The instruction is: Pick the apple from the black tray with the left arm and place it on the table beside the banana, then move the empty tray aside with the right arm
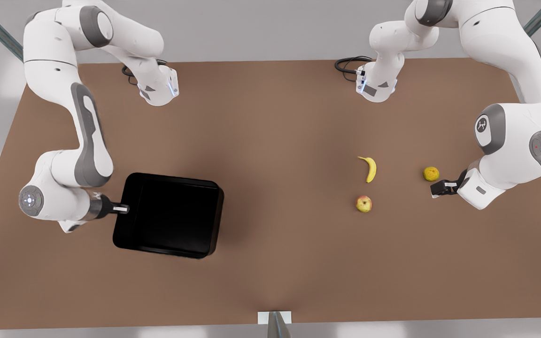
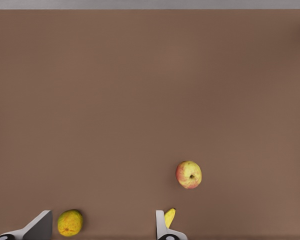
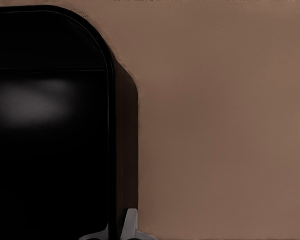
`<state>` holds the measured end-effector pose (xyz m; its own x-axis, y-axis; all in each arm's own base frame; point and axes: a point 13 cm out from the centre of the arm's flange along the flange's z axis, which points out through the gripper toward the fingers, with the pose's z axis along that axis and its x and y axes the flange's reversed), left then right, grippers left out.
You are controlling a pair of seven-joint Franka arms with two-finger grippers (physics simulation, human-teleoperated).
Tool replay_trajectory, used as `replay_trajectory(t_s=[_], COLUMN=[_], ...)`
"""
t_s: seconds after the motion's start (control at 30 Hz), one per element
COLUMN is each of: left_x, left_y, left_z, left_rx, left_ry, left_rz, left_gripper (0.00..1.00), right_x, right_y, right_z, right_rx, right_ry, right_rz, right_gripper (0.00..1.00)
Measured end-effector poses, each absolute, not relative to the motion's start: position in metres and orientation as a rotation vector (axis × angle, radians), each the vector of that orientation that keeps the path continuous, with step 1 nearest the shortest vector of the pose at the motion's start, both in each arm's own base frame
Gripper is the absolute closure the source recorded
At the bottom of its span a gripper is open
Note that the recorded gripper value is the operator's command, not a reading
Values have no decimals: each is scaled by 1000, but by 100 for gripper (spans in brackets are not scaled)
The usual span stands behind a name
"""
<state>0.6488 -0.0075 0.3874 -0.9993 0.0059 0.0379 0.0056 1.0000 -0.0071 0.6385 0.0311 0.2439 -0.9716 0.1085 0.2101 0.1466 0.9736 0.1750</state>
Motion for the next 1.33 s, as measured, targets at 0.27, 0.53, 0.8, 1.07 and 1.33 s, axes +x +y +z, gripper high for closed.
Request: replay_trajectory(t_s=[0.27,0.53,0.8,1.07,1.33], left_x=[649,651,653,653,653], left_y=[-7,-16,-18,-17,-18], left_z=[387,392,396,396,395], left_rx=[-13,-41,-27,-30,-32], left_ry=[-3104,-3113,-3122,-3123,-3122], left_rz=[11,-1,45,45,48], left_gripper=[0,0,0,0,0], right_x=[663,673,672,694,693], right_y=[-26,-82,-95,-80,21], right_z=[273,264,190,250,406], right_rx=[303,680,886,998,878], right_ry=[-3076,-3011,-2853,-2900,-3109], right_rz=[-117,189,228,313,175], right_gripper=[86,84,80,0,0])
